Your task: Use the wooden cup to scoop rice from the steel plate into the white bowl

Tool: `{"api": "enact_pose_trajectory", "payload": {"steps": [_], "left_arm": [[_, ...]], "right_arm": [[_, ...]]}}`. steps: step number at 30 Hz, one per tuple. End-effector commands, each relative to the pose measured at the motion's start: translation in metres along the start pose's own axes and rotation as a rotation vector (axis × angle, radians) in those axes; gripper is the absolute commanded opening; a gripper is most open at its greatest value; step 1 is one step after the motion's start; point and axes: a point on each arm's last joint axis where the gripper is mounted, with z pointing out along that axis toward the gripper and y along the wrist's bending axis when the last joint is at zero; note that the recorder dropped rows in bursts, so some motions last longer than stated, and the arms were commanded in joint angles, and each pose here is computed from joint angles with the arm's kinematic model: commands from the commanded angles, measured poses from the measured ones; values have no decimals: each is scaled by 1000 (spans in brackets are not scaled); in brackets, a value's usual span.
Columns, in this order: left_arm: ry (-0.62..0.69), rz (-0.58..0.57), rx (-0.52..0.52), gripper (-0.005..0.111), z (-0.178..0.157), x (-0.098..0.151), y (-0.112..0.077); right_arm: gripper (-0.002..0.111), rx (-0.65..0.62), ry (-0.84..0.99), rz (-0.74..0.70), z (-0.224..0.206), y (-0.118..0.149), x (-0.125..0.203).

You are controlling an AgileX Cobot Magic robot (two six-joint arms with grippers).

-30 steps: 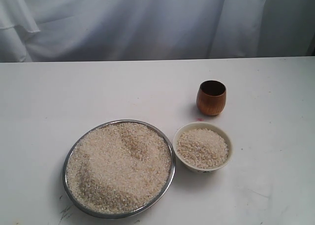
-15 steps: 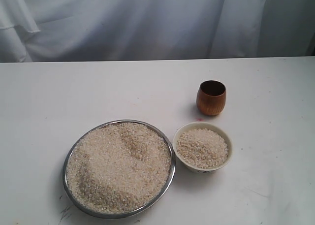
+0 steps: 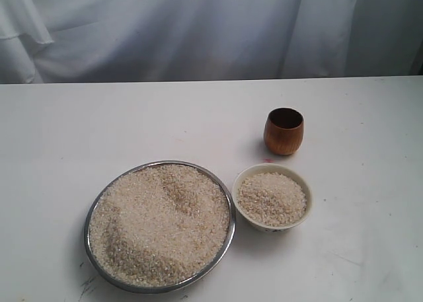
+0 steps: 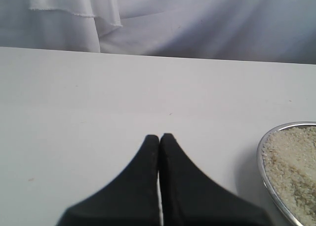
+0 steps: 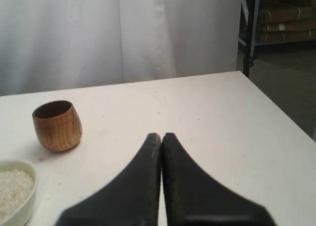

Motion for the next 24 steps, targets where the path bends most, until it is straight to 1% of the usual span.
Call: {"api": "enact_pose_trajectory", "payload": {"steps": [1, 6, 24], "left_arm": [[-12, 1, 3, 0, 0, 0, 0], [-12, 1, 3, 0, 0, 0, 0], [-12, 1, 3, 0, 0, 0, 0]], "right_arm": [[0, -3, 62, -20, 0, 0, 7], [0, 0, 136, -11, -1, 0, 13], [0, -18, 134, -60, -1, 1, 13]]}}
